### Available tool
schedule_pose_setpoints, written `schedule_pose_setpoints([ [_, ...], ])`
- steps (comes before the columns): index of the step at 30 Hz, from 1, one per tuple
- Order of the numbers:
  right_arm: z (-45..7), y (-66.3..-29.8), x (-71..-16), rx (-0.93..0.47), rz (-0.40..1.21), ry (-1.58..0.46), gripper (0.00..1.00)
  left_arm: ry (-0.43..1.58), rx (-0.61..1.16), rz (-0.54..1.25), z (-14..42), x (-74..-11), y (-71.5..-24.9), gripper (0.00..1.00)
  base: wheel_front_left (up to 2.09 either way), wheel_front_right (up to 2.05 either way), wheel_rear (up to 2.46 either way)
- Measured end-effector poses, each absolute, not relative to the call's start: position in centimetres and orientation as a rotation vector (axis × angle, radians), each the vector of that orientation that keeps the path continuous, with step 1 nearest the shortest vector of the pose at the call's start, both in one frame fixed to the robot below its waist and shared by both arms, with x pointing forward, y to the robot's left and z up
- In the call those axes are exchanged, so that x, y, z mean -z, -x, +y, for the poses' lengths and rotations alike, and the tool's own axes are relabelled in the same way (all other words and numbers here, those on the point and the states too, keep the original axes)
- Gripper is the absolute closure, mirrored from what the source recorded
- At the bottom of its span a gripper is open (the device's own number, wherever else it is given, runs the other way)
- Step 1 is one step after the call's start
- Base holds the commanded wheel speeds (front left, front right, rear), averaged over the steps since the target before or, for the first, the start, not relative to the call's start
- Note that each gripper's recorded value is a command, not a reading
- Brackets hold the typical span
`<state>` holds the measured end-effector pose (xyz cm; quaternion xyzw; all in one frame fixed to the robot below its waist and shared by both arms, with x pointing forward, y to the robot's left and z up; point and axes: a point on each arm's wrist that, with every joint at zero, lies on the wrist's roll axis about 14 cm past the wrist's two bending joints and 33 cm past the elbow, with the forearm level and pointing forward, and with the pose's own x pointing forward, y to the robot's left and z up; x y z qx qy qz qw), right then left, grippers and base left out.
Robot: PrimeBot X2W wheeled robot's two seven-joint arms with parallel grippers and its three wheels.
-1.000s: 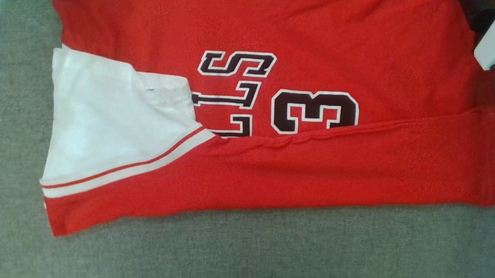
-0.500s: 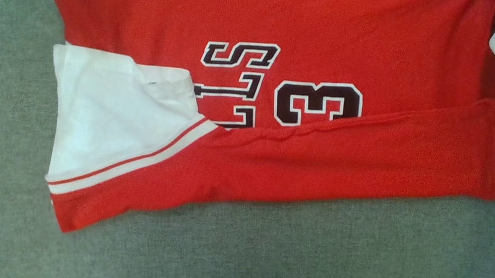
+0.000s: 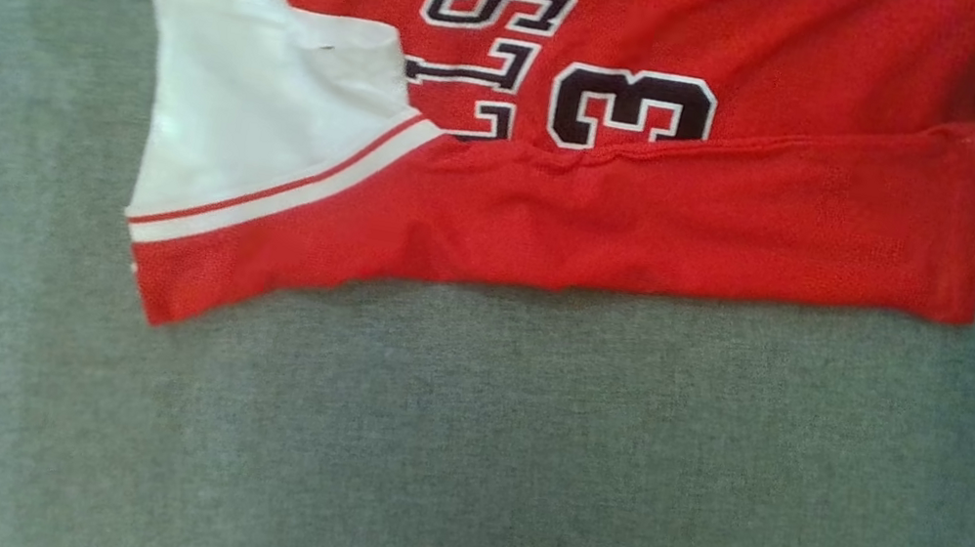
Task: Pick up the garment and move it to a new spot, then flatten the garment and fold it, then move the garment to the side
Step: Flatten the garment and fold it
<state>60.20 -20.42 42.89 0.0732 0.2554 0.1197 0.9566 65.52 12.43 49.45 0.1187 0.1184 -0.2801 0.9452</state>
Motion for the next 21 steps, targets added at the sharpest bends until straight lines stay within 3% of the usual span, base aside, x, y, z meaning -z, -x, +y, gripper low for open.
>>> schedule_pose_setpoints([
  [10,-21.3,-56.8,-43.6,-0.239,0.462,-0.214,1.00,-0.150,0.628,0.229,12.7,-48.8,-58.6,1.00,0.00,0.00,0.00],
  [21,-20.5,-51.4,-43.2,-0.264,0.430,-0.273,1.00,-0.189,0.608,0.231,14.2,-48.1,-50.5,1.00,0.00,0.00,0.00],
])
